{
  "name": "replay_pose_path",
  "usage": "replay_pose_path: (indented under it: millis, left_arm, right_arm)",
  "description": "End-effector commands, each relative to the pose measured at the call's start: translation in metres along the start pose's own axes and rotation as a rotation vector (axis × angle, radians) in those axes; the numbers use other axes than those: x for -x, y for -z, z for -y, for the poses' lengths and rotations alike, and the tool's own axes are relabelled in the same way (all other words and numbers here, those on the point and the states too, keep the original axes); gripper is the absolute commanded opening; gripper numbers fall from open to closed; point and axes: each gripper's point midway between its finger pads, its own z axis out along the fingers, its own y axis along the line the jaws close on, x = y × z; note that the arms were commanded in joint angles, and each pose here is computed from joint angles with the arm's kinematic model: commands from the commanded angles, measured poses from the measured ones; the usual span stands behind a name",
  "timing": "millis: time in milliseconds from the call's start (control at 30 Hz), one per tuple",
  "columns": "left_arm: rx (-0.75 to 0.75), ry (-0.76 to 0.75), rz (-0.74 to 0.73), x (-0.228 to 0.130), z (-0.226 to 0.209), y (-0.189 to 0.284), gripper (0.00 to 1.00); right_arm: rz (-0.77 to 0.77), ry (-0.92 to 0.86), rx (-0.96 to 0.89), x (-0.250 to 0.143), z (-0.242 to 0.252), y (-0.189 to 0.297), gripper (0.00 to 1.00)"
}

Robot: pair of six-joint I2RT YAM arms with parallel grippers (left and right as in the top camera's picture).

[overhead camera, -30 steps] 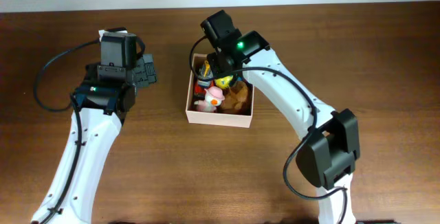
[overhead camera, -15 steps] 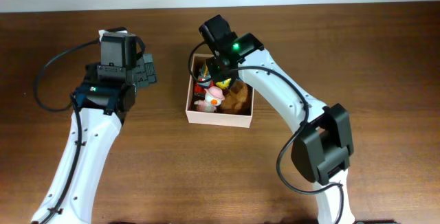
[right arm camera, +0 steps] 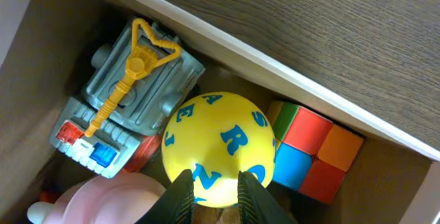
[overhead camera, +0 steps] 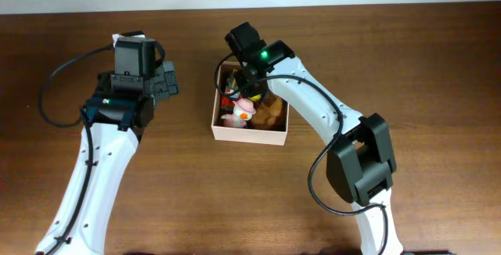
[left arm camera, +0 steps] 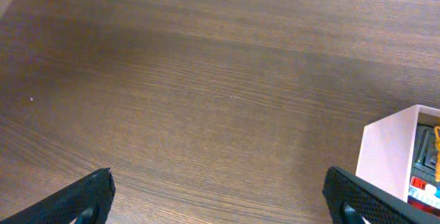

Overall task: Pack container
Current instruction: 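Lower the yellow ball into the box and open right gripper, then raise right gripper out of the box and back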

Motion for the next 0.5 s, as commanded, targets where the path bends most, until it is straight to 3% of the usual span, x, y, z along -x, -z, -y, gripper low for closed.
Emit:
replay_pose_path:
  millis: [0,467]
  left_arm:
    - [0.012,0.016,0.006,0.002,-0.001,0.000,0.99]
    - [0.012,0.017,0.006,0.002,-0.001,0.000,0.99]
  right_arm:
    - [0.005,-0.011,0.006,0.003,0.000,0.000,0.25]
    - [-0.045,-0.021,-0.008,-0.006,0.006,-0.022,0.25]
